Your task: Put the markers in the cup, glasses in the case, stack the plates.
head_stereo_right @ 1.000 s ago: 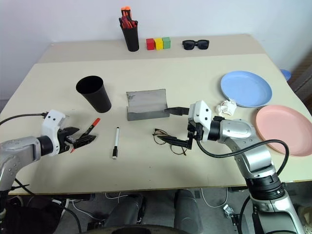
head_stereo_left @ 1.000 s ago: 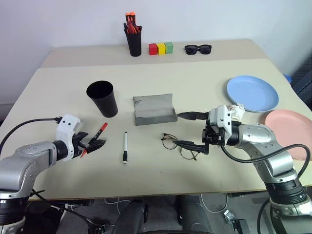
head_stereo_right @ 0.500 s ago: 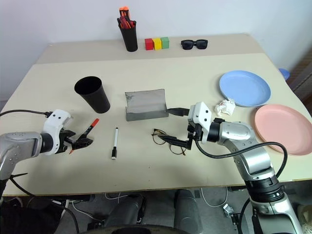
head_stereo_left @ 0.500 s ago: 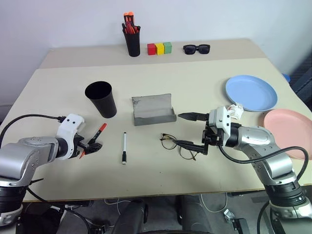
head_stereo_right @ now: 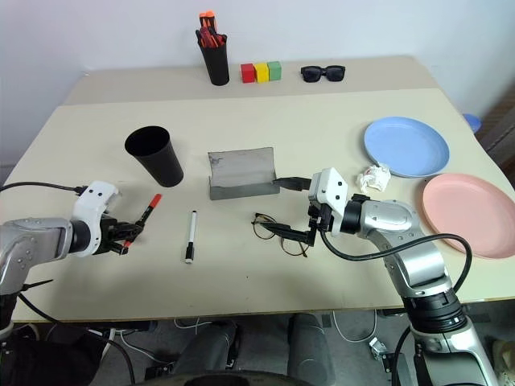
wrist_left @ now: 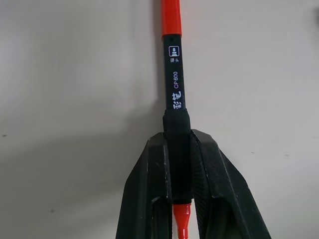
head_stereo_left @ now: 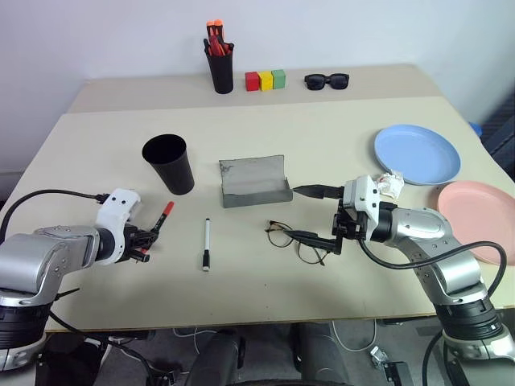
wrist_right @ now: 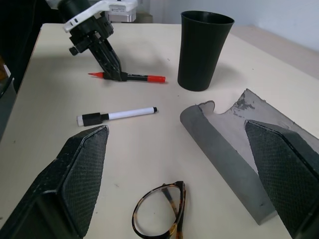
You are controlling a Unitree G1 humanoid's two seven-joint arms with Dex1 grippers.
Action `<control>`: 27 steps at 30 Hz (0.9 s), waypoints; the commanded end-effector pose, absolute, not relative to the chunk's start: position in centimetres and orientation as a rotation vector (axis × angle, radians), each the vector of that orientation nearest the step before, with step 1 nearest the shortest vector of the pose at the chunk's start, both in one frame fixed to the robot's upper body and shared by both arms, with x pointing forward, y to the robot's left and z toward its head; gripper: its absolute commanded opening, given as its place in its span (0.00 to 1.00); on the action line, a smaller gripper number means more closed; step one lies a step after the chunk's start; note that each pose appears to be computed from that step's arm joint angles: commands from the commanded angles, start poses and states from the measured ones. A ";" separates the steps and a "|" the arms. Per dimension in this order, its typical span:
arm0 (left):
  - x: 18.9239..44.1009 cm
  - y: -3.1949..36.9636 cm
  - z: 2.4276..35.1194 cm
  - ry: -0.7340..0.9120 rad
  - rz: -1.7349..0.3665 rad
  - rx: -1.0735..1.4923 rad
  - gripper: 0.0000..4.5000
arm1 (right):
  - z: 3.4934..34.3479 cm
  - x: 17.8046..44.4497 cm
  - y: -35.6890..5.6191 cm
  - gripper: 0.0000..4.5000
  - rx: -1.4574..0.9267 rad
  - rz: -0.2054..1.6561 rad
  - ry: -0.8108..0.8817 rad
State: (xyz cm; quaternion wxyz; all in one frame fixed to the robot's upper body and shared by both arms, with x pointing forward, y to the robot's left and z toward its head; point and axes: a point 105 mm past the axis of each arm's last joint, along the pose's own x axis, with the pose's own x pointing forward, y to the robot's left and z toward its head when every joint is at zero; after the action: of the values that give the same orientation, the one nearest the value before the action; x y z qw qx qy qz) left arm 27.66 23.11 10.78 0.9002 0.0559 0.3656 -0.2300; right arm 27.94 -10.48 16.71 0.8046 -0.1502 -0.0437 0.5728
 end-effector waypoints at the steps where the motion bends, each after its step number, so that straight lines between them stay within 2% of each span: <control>1: 27.0 20.3 13.5 0.604 -0.682 0.190 0.01 | 17.6 28.0 -10.5 1.00 -0.336 1.233 -0.131; 5: 27.8 18.4 16.4 0.320 -0.781 0.243 0.01 | 17.7 28.3 -10.8 1.00 -0.314 1.227 -0.119; 8: 29.4 17.1 20.1 0.018 -0.775 0.306 0.01 | 18.3 28.3 -11.0 1.00 -0.218 1.233 -0.107; 11: 31.2 17.3 23.3 -0.191 -0.651 0.268 0.01 | 19.8 28.0 -11.2 1.00 -0.061 1.260 -0.114; 14: 32.7 18.4 25.8 -0.352 -0.514 0.278 0.01 | 21.0 27.5 -11.1 1.00 -0.001 1.282 -0.140; 17: 34.1 20.4 27.6 -0.437 -0.380 0.256 0.01 | 21.0 27.4 -10.9 1.00 -0.047 1.275 -0.152; 21: 35.6 22.9 28.3 -0.476 -0.237 0.235 0.01 | 20.5 27.7 -11.0 1.00 -0.065 1.261 -0.136; 24: 36.3 24.4 28.0 -0.497 -0.138 0.177 0.01 | 20.4 27.8 -10.8 1.00 -0.085 1.256 -0.138; 27: 36.5 24.3 26.9 -0.509 -0.128 0.140 0.01 | 20.4 27.9 -10.8 1.00 -0.089 1.252 -0.144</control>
State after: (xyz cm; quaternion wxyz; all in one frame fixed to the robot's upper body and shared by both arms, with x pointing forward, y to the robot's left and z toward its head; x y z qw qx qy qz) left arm 37.11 23.95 25.70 0.9708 0.0671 -0.2182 -0.0734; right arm 28.17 -11.20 19.36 0.8129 -0.0295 -0.0411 0.5802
